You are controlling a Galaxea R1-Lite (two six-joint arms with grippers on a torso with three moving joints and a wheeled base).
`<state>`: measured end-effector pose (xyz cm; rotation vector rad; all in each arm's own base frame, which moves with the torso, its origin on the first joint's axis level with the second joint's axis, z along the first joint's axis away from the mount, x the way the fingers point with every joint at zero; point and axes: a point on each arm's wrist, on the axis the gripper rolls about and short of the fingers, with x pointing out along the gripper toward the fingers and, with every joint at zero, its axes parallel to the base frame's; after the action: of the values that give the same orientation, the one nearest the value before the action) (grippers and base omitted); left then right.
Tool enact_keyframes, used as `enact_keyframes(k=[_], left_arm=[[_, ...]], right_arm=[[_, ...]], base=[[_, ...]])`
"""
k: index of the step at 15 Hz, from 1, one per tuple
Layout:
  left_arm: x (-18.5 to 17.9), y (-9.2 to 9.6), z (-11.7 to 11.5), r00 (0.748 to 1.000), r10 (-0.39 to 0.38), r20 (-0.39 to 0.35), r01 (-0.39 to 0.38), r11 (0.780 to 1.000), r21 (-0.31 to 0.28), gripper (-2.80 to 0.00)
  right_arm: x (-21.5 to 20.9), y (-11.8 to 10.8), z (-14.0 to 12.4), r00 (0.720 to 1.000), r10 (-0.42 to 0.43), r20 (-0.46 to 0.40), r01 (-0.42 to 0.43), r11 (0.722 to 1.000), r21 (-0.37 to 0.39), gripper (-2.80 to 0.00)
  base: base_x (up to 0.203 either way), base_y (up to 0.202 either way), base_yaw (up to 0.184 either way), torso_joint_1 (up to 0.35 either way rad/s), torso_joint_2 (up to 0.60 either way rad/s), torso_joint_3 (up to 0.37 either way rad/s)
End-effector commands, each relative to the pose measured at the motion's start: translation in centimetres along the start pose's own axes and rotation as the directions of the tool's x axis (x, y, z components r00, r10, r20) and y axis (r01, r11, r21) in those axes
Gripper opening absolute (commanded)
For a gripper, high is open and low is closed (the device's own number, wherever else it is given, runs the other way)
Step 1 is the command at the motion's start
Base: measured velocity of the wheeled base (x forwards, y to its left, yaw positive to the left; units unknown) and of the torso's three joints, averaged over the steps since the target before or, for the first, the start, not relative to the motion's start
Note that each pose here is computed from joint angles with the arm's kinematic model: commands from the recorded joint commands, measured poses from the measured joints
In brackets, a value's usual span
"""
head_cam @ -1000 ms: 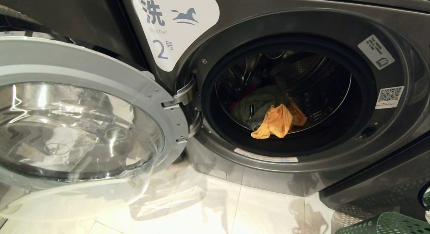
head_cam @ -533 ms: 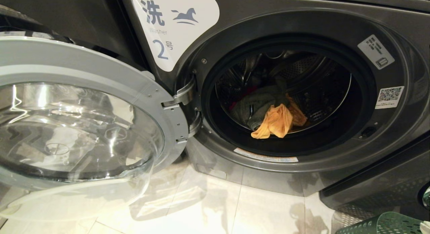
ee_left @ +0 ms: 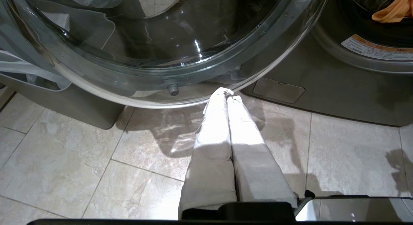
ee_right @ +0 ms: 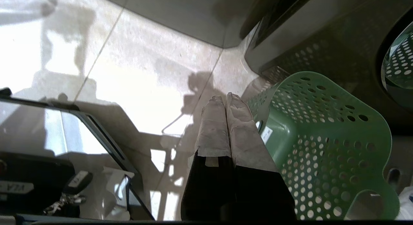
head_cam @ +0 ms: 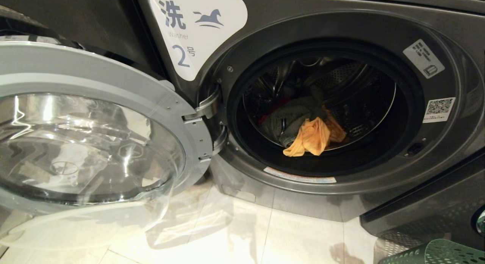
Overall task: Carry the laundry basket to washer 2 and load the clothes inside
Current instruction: Close the washing machine door with the left hand
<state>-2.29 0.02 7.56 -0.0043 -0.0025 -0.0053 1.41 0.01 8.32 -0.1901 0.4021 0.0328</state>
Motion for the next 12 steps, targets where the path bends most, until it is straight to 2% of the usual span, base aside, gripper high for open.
enact_keyframes(k=[1, 3, 6, 12], left_arm=[[0.0, 0.0, 0.0, 1.0, 0.001, -0.001, -0.001, 1.0, 0.0, -2.8], [0.0, 0.0, 0.0, 1.0, 0.001, -0.001, -0.001, 1.0, 0.0, -2.8], [0.0, 0.0, 0.0, 1.0, 0.001, 0.001, -0.001, 1.0, 0.0, -2.8], [0.0, 0.0, 0.0, 1.0, 0.001, -0.001, -0.001, 1.0, 0.0, -2.8]], right_arm=[[-0.8, 0.1, -0.4, 0.996, -0.024, 0.091, 0.024, 1.0, 0.005, -2.8], [-1.3, 0.3, -0.9, 0.991, -0.029, 0.129, 0.028, 1.0, 0.01, -2.8], [-1.5, 0.3, -1.1, 0.985, 0.03, 0.171, -0.027, 0.999, -0.021, -2.8], [-2.7, 0.4, -1.8, 0.943, 0.003, 0.334, 0.005, 1.0, -0.022, -2.8]], base=[[0.0, 0.0, 0.0, 0.0, 0.0, 0.0], [0.0, 0.0, 0.0, 0.0, 0.0, 0.0], [0.0, 0.0, 0.0, 0.0, 0.0, 0.0], [0.0, 0.0, 0.0, 0.0, 0.0, 0.0]])
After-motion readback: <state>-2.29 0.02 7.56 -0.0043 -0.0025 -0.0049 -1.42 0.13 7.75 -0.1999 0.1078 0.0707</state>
